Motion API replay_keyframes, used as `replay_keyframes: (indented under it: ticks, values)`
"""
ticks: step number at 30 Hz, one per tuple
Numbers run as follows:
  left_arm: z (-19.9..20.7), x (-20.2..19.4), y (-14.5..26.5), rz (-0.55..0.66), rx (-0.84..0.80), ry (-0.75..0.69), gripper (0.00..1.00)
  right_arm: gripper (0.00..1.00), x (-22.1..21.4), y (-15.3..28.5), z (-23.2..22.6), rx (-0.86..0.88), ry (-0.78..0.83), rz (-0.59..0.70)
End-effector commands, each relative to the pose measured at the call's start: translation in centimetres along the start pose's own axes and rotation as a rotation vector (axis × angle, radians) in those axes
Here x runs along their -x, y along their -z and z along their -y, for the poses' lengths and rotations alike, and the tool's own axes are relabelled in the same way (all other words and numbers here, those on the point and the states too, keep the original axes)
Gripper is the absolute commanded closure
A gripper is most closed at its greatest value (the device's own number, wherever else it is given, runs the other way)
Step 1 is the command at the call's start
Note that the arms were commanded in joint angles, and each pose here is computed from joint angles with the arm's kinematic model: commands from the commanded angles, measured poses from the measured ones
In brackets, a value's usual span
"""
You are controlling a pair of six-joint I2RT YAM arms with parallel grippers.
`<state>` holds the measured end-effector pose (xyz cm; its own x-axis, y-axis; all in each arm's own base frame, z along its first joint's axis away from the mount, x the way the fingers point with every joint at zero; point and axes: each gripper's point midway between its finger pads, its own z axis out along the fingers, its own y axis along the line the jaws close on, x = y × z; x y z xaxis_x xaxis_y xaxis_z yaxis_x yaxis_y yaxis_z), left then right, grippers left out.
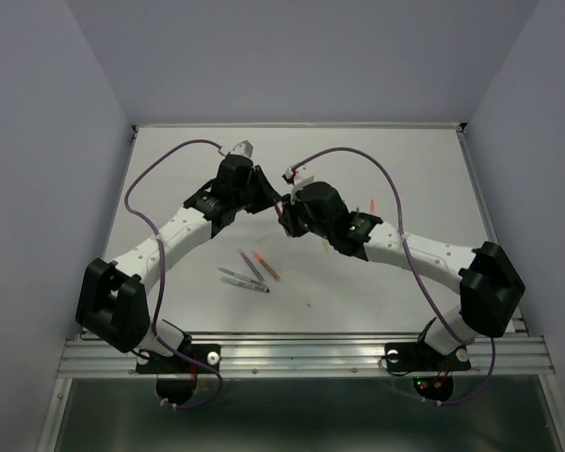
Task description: Open the pen caps
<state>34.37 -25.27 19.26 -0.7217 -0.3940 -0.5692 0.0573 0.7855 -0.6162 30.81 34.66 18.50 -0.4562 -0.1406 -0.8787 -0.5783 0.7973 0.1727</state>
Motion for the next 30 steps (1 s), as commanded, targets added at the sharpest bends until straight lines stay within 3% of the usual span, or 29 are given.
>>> replay_keyframes:
  ticks: [1,6,13,17,19,25,30]
  values:
    - [1.5,1.6,0.3,0.047,-0.029,-0.012,1.0,0.99,0.8,-0.4,-0.9,0.06,0.043,-0.015]
    - [1.4,3.4,-0.2,0.115,0.013,0.043,1.0,0.99,-2.2,-0.1,-3.0,0.209,0.064,-0.105]
    - [1.2,13.9,-0.1,0.362,0.079,0.148,1.0,0.99,-9.8,3.4,-6.5,0.455,-0.006,-0.29]
    - [0.1,17.1,-0.2,0.418,0.102,0.194,1.0,0.99,-12.9,6.7,-8.3,0.544,-0.098,-0.36]
    - [-0.5,18.0,0.0,0.434,0.109,0.219,1.0,0.99,-12.6,7.2,-9.3,0.595,-0.108,-0.329]
    - [-2.2,18.7,0.1,0.452,0.131,0.238,1.0,0.99,-12.5,7.7,-9.5,0.601,-0.161,-0.332]
    - [-2.2,17.9,0.4,0.417,0.098,0.216,1.0,0.99,-10.6,5.9,-7.1,0.433,-0.141,-0.254]
